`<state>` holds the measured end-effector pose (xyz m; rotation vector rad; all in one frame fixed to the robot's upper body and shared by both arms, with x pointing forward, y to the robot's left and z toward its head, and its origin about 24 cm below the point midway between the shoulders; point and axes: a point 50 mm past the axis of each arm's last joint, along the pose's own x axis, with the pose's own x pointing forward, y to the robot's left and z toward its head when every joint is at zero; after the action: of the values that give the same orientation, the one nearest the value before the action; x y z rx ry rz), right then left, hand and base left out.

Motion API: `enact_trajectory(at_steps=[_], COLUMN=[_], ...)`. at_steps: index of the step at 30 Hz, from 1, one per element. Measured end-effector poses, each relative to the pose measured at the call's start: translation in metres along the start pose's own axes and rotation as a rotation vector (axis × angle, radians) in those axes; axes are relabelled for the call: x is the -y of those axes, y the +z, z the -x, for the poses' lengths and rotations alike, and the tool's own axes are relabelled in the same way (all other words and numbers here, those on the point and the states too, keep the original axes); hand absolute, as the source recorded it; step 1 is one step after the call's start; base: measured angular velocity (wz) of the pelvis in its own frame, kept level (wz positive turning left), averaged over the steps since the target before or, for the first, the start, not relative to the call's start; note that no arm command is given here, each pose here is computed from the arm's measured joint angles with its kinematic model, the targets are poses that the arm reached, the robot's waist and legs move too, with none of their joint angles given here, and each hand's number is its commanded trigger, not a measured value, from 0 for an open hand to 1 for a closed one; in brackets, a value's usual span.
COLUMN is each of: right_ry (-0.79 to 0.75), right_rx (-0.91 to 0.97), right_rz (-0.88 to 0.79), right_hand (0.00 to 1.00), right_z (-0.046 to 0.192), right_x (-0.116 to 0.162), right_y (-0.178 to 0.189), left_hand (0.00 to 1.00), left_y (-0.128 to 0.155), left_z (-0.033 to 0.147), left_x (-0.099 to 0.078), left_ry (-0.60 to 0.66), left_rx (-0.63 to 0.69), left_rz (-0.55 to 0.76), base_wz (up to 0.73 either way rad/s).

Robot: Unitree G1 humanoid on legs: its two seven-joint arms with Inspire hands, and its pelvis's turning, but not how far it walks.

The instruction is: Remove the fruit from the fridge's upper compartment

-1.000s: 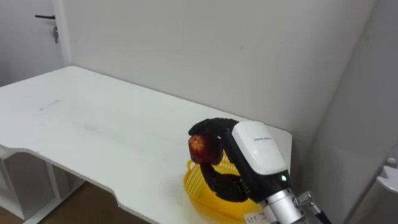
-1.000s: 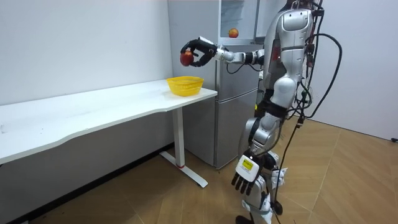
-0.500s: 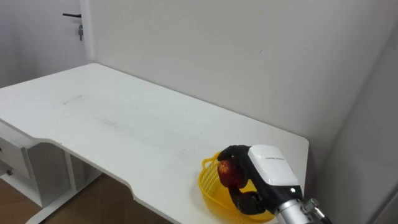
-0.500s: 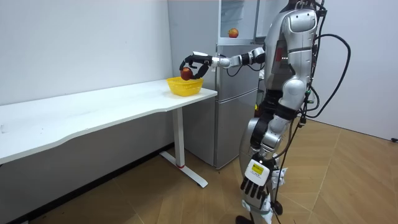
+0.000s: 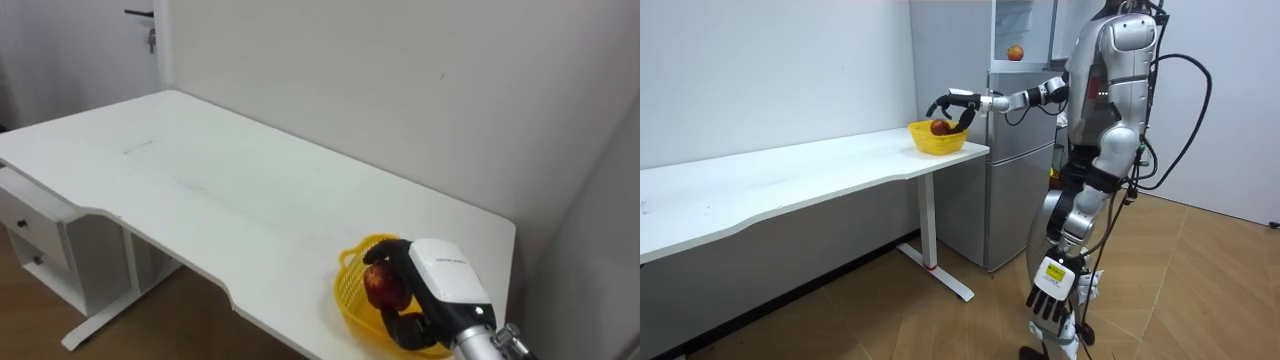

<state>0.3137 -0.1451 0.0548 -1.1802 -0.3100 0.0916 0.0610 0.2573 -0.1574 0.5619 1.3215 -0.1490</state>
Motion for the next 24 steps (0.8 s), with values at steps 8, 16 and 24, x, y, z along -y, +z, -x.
enact_trajectory(at_steps=[8,16,24], right_ry=[-0.008,-0.051,-0.103], right_rx=[-0.035,-0.102,-0.125], right_rz=[-0.028,-0.125,-0.157], right_hand=[0.0,0.0,0.0], right_z=[0.0,-0.001,-0.006], right_x=[0.0,0.007,0.016], right_y=[-0.004,-0.013,-0.017], left_hand=[0.0,0.0,0.0], left_y=[0.001,0.006,0.003], left_z=[0.0,0.0,0.001], left_x=[-0.001,0.0,0.012], left_ry=[0.003,0.008,-0.018], left_rx=[-0.009,0.018,0.015], left_rz=[0.001,-0.02,-0.007], base_wz=[0.0,0.0,0.0])
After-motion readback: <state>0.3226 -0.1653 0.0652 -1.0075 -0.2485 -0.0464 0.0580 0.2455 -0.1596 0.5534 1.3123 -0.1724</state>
